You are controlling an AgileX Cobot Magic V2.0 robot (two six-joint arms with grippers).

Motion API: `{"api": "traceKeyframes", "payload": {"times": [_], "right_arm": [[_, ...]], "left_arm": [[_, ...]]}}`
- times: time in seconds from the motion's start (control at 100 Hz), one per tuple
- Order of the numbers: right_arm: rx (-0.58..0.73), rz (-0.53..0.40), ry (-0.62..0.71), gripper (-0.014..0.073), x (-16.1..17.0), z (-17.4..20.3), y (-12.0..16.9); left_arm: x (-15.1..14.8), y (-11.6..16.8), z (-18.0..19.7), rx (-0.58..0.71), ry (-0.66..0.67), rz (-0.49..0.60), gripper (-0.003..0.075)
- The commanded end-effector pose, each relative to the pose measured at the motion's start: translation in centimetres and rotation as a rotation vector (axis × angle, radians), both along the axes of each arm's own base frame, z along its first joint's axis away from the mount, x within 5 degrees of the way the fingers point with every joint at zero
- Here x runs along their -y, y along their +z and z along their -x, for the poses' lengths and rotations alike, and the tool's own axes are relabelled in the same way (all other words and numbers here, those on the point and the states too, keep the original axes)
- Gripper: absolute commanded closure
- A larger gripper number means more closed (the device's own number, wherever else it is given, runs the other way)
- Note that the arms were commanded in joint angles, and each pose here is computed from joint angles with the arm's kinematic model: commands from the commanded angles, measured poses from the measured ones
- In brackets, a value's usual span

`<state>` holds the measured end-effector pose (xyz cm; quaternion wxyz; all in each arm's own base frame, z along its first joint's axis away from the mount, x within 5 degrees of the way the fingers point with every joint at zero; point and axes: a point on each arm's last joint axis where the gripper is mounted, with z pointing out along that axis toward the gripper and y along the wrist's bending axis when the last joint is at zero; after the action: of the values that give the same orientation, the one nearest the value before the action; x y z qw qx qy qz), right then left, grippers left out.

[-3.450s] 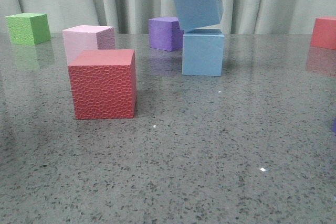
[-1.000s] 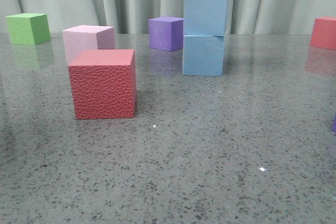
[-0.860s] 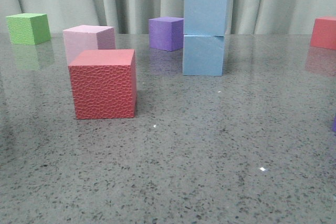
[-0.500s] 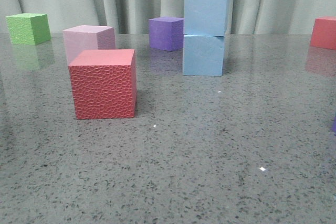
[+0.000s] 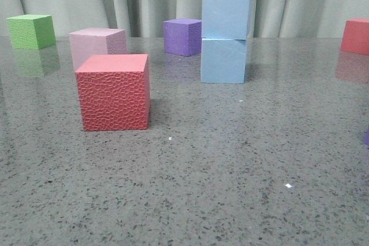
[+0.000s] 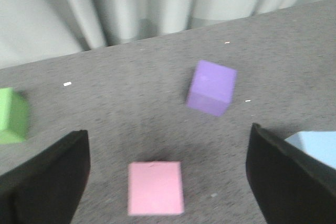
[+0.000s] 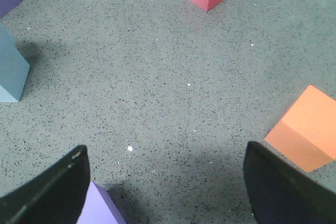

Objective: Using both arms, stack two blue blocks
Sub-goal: 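Open the left gripper and raise it off the stacked cubes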

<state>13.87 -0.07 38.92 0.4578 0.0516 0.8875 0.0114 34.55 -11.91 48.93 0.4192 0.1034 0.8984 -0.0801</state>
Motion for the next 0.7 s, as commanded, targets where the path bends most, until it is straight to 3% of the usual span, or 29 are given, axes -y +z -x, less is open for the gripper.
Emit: {"api": "traceKeyframes", "payload": {"times": [0.0, 0.13, 0.35, 0.69], "right_arm": [[0.090, 0.010, 0.000, -0.0003, 0.1, 0.0, 1.3], [0.090, 0.010, 0.000, -0.0003, 0.1, 0.0, 1.3], [0.088, 0.010, -0.001, -0.0003, 0.1, 0.0, 1.3], [0.068, 0.010, -0.002, -0.0003, 0.1, 0.1, 1.1]], "left_arm": [[-2.5, 3.0, 3.3, 0.081, 0.046, -0.010, 0.0141], [-5.1, 3.0, 5.0, 0.080, 0.130, -0.065, 0.0141], [-7.8, 2.2, 8.4, 0.108, 0.187, -0.066, 0.0141], [-9.2, -3.4, 14.9, 0.097, 0.215, -0.020, 0.0141]]}}
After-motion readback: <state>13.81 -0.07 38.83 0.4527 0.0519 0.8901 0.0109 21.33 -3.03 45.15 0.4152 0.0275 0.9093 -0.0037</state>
